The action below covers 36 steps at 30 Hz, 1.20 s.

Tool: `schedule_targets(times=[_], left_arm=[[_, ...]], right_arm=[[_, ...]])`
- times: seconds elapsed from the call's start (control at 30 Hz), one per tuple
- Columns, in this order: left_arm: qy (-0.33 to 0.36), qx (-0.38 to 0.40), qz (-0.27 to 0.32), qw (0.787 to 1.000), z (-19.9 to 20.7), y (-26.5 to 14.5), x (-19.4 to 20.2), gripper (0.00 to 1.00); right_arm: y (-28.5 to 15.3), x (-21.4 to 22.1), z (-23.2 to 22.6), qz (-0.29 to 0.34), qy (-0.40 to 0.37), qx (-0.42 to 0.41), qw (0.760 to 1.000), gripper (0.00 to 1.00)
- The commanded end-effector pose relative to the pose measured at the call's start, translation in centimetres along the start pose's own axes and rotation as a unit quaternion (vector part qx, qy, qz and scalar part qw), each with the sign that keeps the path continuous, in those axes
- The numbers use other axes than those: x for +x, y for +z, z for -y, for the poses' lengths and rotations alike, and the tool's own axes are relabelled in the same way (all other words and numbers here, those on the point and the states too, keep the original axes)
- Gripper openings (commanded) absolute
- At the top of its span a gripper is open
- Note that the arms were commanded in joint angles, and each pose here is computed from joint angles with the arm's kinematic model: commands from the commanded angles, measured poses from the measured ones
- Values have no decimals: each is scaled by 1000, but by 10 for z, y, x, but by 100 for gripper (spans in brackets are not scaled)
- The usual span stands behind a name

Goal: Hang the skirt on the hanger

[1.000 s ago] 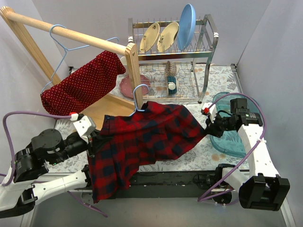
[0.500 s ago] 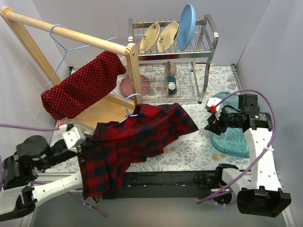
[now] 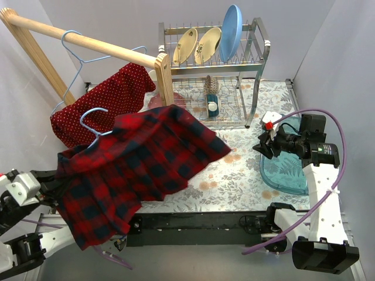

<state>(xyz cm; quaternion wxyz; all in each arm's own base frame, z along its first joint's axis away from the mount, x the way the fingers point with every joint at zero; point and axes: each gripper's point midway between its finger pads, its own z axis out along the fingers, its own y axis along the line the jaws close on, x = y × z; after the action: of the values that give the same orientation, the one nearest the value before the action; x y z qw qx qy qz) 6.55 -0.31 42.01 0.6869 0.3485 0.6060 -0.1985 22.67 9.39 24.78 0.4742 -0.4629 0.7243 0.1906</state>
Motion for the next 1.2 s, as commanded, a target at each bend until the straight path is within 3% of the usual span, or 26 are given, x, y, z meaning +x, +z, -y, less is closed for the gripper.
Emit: schedule_targets(times=[0.0,0.1,0.2,0.33,0.53,0.8,0.97,1.17], left_arm=[[10,-99,48,994,-47,-48,-9,0],[4,-145,76,987,-69,-74,-16,0],[6,-174,57,983,-78,-69,-9,0],[13,-165,-11,986,-66,-23,11,0],[-9,-143,-52,988,-47,33,9,0],[-37,-148,-19,988,-40,83,-28,0],[-75,-170,30,982,-57,77,-56,0],[-103,-184,17,977,-65,76,-55,0]], right_arm=[[0,-6,7,15,-1,14,1000,54],[0,-6,10,13,-1,18,1000,54],[3,-6,11,17,6,15,1000,54],[6,-7,12,25,14,12,1000,54],[7,-2,11,23,17,14,999,54],[7,2,9,22,16,13,1000,54],[7,6,8,19,12,17,1000,54],[9,5,8,23,18,10,1000,54]])
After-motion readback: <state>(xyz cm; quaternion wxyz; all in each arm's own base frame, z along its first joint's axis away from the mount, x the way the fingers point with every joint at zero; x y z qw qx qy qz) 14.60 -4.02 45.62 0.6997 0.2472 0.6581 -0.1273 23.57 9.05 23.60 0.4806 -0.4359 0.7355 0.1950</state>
